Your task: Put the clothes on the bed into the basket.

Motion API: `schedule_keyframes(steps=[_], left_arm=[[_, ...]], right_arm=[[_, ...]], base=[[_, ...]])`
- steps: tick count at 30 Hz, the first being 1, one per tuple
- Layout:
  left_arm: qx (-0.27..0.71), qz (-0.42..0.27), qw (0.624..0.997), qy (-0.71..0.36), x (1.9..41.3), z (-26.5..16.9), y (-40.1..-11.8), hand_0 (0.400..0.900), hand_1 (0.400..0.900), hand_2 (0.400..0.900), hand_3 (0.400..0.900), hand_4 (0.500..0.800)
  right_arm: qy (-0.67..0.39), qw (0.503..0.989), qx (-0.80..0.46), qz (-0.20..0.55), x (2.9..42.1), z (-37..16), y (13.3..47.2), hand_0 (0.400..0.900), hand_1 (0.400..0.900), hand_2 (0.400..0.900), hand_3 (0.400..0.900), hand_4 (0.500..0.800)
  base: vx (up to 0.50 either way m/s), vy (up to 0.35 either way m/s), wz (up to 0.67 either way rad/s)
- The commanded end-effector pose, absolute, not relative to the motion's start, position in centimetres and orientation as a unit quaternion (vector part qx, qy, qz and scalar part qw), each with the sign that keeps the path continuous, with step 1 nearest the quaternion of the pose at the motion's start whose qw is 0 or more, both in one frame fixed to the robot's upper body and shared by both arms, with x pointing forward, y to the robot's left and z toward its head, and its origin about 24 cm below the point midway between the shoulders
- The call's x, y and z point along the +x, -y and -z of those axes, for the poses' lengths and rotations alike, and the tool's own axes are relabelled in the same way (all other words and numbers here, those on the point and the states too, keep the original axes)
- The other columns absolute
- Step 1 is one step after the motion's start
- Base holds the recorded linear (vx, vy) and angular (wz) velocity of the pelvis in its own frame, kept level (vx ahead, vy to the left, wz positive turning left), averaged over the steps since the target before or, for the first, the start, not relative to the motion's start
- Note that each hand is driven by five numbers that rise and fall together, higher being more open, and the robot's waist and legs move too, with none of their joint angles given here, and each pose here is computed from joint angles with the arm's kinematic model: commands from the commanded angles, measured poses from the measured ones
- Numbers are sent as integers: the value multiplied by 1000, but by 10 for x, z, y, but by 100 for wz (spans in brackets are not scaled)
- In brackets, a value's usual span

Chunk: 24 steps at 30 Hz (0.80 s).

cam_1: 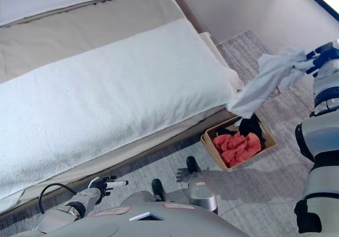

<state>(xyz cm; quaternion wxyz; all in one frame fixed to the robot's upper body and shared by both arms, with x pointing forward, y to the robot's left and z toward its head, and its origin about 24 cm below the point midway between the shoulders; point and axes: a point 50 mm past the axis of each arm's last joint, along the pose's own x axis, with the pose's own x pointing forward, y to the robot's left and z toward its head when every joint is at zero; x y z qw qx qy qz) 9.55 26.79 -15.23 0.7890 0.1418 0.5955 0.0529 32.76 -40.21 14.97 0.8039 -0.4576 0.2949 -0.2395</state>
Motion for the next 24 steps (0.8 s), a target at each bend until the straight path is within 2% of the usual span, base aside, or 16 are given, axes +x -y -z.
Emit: schedule_keyframes(steps=[1, 17, 18, 19, 24], left_arm=[[178, -82, 777, -598, 92, 142, -298, 900, 900, 900, 900, 800], [183, -89, 778, -595, 96, 141, -300, 900, 900, 900, 900, 800], [182, -88, 778, -595, 95, 142, -298, 900, 900, 900, 900, 800], [181, -87, 778, -595, 95, 142, -296, 900, 900, 900, 900, 800], [181, -84, 778, -596, 95, 143, -295, 900, 900, 900, 900, 800]], right_arm=[[-249, 783, -470, 322, 312, -209, 432, 400, 400, 400, 400, 500], [-270, 787, -453, 321, 301, -189, 441, 400, 400, 400, 400, 500], [-267, 787, -449, 328, 300, -189, 441, 737, 737, 737, 737, 702], [-270, 788, -448, 325, 299, -185, 441, 900, 900, 900, 900, 800], [-282, 786, -447, 321, 295, -179, 443, 900, 900, 900, 900, 800]], base=[[1, -6, -9], [3, 4, -8], [1, -20, 11], [-2, -22, 12], [-1, -27, 13]])
